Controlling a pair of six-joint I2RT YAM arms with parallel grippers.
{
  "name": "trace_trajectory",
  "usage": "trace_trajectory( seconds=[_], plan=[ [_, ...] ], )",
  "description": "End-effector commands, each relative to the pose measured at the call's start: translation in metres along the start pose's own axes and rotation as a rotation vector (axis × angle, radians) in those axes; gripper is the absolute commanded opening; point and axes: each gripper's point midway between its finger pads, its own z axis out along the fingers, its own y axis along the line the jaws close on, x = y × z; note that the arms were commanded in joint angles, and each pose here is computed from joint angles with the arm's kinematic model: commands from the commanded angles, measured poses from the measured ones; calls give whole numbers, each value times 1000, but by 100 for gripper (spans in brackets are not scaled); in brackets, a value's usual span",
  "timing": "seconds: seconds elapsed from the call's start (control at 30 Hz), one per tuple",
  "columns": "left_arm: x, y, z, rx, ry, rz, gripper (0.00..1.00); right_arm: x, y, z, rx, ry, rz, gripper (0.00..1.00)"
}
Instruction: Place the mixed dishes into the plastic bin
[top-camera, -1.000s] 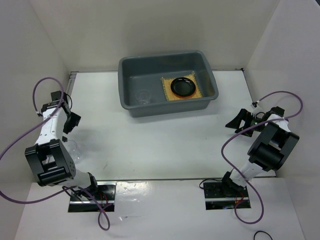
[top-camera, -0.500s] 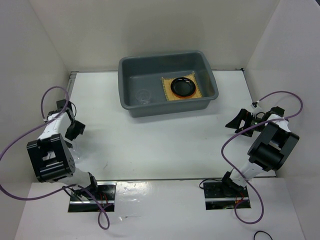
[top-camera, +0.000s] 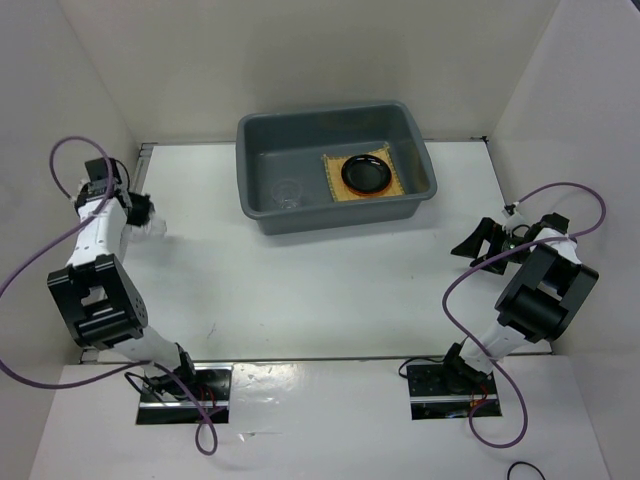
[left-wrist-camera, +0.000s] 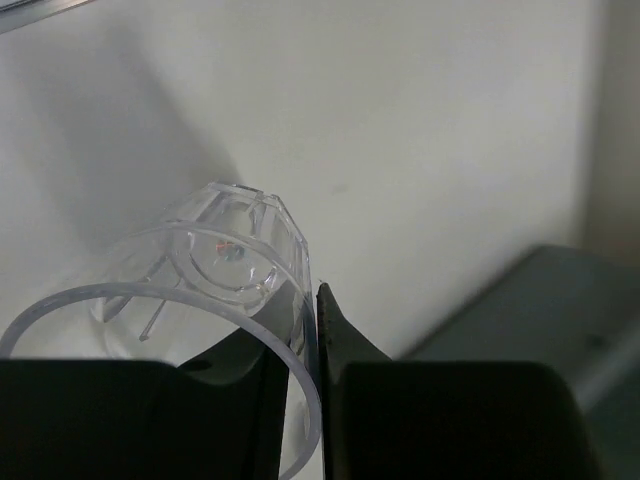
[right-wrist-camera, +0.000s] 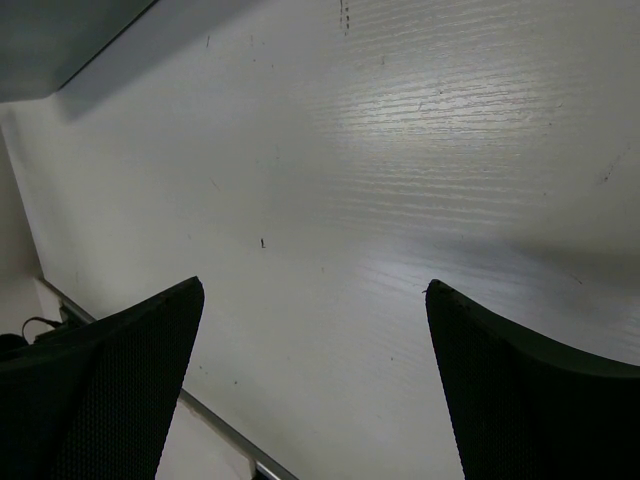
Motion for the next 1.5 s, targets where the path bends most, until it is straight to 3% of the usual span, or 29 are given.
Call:
trace_trajectory(
  seconds=[0.0, 0.1, 0.17, 0.2, 0.23, 0.3, 0.33, 0.37, 0.43, 0.47, 0.5, 0.53, 0.57, 0.6, 0.93, 1.1, 1.23, 1.3, 1.33, 1.47],
  plan=[
    [-52, -111, -68, 458, -95, -203, 0, -12, 5, -2, -8, -15, -19, 95],
    [-63, -164, -109, 698, -110, -258, 0, -12, 5, -2, -8, -15, -19, 95],
    [-54, -194, -117, 787, -106, -187, 0, -12, 5, -2, -8, -15, -19, 95],
    [-59, -218, -141, 843, -122, -128, 0, -12, 5, -2, -8, -15, -19, 95],
    [-31, -226, -115, 761, -81, 2, 0, -12, 4, -2, -8, -15, -29, 95],
    [-15, -251, -118, 771, -83, 149, 0, -11, 5, -1, -20, -12, -22, 95],
    [-17, -278, -147, 836, -121, 219, 0, -11, 4, -1, -20, -12, -32, 95],
    [4, -277, -110, 735, -90, 346, 0, -11, 4, -1, -20, -12, -32, 95],
    [45, -300, -110, 700, -65, 513, 0, -8, 4, 1, -24, -1, -18, 95],
    [48, -314, -110, 647, -120, 639, 0, -8, 4, 1, -24, -1, -18, 95],
    [81, -328, -125, 669, -136, 733, 0, -8, 4, 1, -24, -1, -18, 95],
    [110, -306, -66, 506, -92, 845, 0, -7, 2, 2, -25, 5, -11, 95],
    [105, -333, -127, 672, -172, 818, 0, -7, 2, 2, -25, 5, -11, 95],
    [141, -303, -59, 509, -32, 888, 0, -10, 2, 1, -24, 0, -18, 95],
    [215, -287, -1, 440, 60, 1041, 0, -8, 0, 5, -36, 9, -14, 97],
    [252, -249, 44, 332, 174, 1102, 0, -10, -1, 5, -36, 9, -14, 97],
    [262, -251, 47, 345, 183, 1111, 0, -7, -1, 7, -53, 25, -7, 97],
    [262, -253, 48, 349, 180, 1109, 5, -7, -1, 7, -53, 25, -7, 97],
    [262, -253, 48, 349, 180, 1109, 33, -7, -1, 7, -53, 25, -7, 97],
    [243, -274, 21, 408, 119, 1070, 73, -7, -1, 7, -53, 25, -7, 99]
  ],
)
